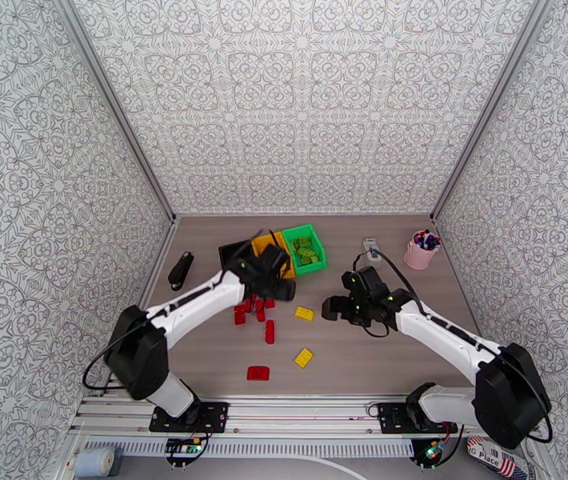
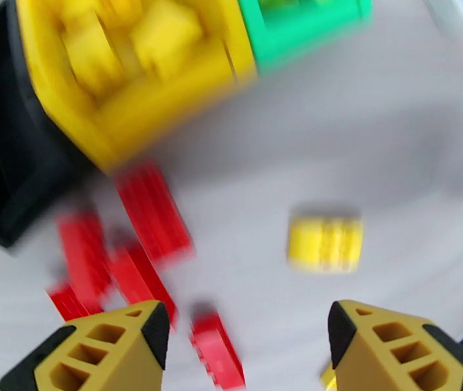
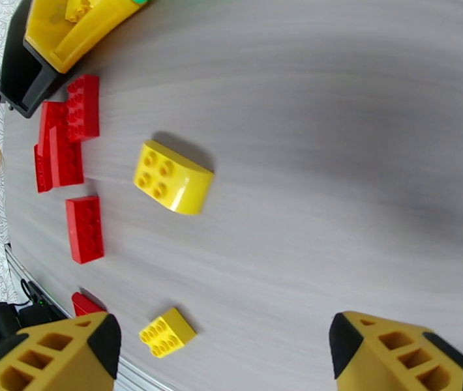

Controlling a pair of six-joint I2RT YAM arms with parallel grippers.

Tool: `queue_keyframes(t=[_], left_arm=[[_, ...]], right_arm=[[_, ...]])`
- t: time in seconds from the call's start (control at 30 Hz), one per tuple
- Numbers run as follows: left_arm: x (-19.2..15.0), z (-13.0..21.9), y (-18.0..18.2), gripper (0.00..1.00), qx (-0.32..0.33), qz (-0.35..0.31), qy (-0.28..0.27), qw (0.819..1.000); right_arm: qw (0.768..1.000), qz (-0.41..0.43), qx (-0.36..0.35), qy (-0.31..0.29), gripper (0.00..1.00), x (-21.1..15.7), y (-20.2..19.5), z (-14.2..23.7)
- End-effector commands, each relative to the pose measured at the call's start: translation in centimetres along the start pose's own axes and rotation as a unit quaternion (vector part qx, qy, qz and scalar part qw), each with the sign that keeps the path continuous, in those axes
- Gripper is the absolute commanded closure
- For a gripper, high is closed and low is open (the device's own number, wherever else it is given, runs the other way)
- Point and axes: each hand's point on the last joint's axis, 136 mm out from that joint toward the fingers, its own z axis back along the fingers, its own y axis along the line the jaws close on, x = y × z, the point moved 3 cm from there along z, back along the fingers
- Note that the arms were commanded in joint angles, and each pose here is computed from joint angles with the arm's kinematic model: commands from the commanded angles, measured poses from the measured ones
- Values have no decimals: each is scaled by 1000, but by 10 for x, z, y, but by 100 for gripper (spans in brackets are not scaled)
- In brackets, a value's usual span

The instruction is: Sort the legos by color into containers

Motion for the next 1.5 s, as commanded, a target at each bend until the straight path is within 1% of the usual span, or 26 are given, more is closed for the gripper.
queue_keyframes(t=[0.0,0.1,0.17,0.27,0.37,0.6,0.77,0.83,0.9,1.0,1.07,1.13,1.2,1.3,1.47], left_arm=[[-30,4,-26,30,-43,-13,0,999],[-63,2,-50,29,-64,-44,13,997],[-85,-4,-61,29,-61,-68,30,995],[-109,-19,-69,28,-49,-87,58,993],[-124,-32,-75,28,-34,-105,79,991],[-134,-55,-81,29,12,-128,102,986],[-136,-61,-82,34,31,-136,107,984],[-135,-61,-84,38,29,-134,105,985],[-135,-60,-86,44,23,-132,102,986],[-133,-58,-88,58,22,-130,98,986],[-131,-54,-87,66,21,-128,93,987],[-124,-49,-87,69,15,-121,83,989],[-116,-45,-83,71,5,-105,74,992],[-99,-40,-75,72,-21,-68,58,996],[-58,-31,-58,72,-64,4,18,998]], right_arm=[[999,-5,-31,25,13,-22,-22,-1],[998,-14,-38,40,14,-38,-33,-1],[998,-20,-41,44,14,-48,-38,2],[998,-32,-38,42,14,-58,-43,6],[997,-43,-37,43,13,-64,-46,9],[997,-56,-41,40,13,-72,-52,12],[997,-57,-44,41,13,-73,-53,11],[996,-58,-45,42,13,-73,-54,11],[997,-57,-44,42,13,-72,-53,10],[997,-58,-40,41,14,-70,-51,9],[997,-56,-30,41,15,-68,-47,8],[998,-53,-17,39,15,-65,-42,8],[998,-52,1,37,16,-61,-34,8],[997,-56,47,29,16,-51,-18,5],[992,-53,117,21,17,-32,22,-6]])
